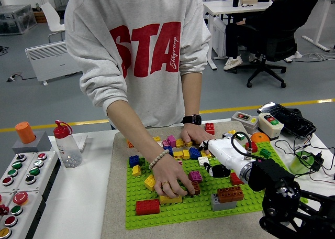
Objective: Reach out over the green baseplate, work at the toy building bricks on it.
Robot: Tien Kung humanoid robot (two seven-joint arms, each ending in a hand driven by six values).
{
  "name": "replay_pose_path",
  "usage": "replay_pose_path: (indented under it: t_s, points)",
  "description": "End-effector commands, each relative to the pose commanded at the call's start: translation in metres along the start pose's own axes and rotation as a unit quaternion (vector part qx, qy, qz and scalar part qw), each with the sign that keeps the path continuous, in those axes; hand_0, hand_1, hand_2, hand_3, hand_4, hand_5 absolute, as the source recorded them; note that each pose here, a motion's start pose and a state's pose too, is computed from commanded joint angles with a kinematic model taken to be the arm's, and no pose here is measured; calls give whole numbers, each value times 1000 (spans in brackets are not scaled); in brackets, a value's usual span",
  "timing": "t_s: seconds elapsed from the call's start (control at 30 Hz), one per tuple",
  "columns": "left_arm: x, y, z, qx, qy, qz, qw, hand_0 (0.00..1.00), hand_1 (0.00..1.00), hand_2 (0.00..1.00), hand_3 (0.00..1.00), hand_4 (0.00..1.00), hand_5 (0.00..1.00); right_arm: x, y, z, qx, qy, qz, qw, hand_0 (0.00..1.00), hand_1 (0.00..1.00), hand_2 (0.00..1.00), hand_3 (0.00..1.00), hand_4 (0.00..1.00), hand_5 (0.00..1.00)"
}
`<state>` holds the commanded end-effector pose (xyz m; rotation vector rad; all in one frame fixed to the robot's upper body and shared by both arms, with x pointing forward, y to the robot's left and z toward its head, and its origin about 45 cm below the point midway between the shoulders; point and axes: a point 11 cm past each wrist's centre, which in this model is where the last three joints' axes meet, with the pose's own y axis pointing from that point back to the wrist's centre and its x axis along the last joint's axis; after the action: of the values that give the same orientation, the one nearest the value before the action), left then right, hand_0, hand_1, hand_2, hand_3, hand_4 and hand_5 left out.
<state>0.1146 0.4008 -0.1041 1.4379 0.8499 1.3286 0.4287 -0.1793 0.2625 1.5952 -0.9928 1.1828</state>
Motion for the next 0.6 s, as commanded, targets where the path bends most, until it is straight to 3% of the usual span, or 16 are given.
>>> replay_pose_path:
  t_s: [0.2, 0.6]
  points:
    - [1, 0, 2, -2, 0, 1, 1000, 654, 687, 667, 564, 282, 998, 5, 5, 6, -6, 9, -11, 1000, 827, 741, 748, 731, 586, 189]
    - [2, 1, 5, -5, 0, 1, 1000, 654, 688, 667, 563, 282, 998, -14, 9, -12, 18, 29, -50, 998, 826, 731, 742, 705, 594, 205]
